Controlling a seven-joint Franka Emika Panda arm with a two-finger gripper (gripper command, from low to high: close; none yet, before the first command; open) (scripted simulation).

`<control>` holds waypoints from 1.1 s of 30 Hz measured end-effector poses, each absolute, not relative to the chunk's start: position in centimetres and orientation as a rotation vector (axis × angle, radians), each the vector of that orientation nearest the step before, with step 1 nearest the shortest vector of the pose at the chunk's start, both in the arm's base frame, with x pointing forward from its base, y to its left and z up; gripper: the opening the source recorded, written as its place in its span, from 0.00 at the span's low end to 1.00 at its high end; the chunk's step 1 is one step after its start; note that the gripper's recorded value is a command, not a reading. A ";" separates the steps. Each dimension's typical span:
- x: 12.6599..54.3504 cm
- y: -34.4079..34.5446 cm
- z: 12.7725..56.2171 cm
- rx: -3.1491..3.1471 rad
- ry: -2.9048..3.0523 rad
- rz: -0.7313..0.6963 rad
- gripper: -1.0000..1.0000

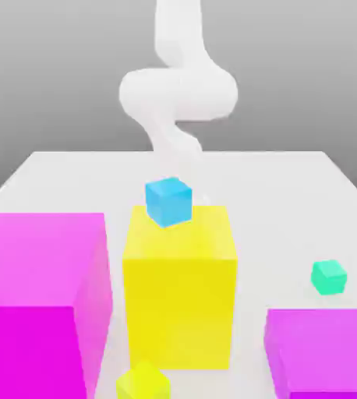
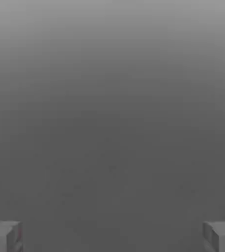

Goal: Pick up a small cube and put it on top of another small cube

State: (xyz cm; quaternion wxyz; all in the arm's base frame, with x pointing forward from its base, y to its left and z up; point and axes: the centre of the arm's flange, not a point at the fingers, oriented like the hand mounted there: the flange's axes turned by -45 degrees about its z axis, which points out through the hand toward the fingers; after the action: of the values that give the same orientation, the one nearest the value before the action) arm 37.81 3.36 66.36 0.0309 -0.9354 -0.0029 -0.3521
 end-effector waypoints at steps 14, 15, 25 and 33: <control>37.5 24.6 36.9 -2.964 -0.165 -0.368 0.50; 36.4 25.8 34.9 -2.977 -0.177 -0.324 0.50; 24.0 30.6 18.0 -3.125 -0.286 -0.008 0.50; 23.7 30.5 13.2 -3.127 -0.284 0.000 0.00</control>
State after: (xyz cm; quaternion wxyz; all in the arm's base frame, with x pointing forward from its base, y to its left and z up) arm 23.71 30.51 13.16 0.0011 -0.9959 -0.0905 0.0001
